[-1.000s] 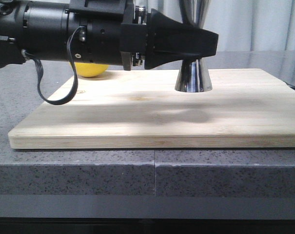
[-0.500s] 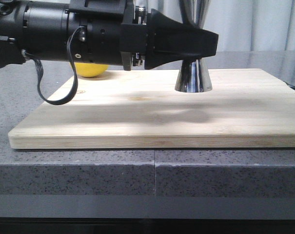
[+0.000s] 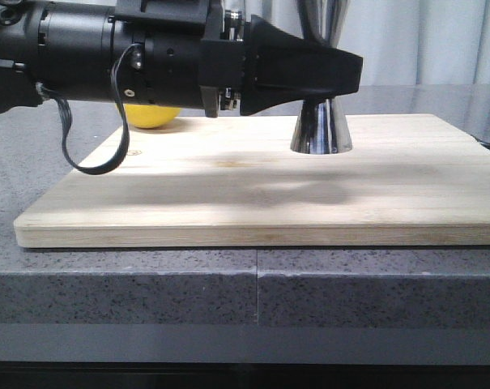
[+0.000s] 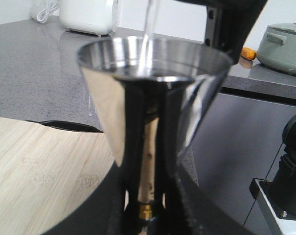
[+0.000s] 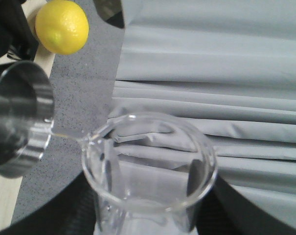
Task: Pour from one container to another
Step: 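Tilt the beaker with the right gripper, pouring liquid into the jigger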
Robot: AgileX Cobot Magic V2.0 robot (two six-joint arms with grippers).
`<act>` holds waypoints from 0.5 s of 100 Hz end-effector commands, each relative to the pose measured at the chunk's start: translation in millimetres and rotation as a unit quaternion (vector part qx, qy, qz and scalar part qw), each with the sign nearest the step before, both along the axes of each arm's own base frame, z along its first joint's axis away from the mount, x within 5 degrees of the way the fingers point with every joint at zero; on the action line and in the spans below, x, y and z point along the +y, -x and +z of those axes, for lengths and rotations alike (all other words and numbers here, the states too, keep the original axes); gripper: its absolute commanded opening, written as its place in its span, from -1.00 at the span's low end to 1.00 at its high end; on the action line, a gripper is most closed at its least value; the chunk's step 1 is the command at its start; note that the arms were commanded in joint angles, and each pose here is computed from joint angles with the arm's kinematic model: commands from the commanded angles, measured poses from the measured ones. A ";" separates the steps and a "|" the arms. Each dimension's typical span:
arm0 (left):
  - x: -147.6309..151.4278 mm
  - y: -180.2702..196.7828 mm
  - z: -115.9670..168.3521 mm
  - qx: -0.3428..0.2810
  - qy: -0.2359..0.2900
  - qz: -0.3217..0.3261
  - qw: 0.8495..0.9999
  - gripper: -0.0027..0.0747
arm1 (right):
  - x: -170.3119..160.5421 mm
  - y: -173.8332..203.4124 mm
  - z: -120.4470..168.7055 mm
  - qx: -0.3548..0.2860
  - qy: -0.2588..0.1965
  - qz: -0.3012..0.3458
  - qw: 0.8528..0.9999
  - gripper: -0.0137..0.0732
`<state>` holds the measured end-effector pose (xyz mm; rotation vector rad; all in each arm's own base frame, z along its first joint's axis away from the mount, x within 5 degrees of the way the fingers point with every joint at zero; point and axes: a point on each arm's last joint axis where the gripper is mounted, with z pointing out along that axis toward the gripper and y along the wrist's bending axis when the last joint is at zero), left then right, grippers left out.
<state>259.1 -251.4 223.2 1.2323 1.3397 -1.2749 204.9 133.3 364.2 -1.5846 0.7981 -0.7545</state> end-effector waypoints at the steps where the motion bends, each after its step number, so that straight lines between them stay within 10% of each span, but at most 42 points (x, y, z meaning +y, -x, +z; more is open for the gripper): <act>1: 0.6 5.0 34.0 -0.020 0.062 -0.012 0.998 -0.99 | -3.8 4.6 19.1 -0.032 -0.009 -0.005 0.999 -0.16; 50: 0.6 5.0 34.0 -0.020 0.062 -0.012 0.998 -0.99 | -2.2 5.7 19.1 0.046 -0.123 -0.009 0.991 -0.16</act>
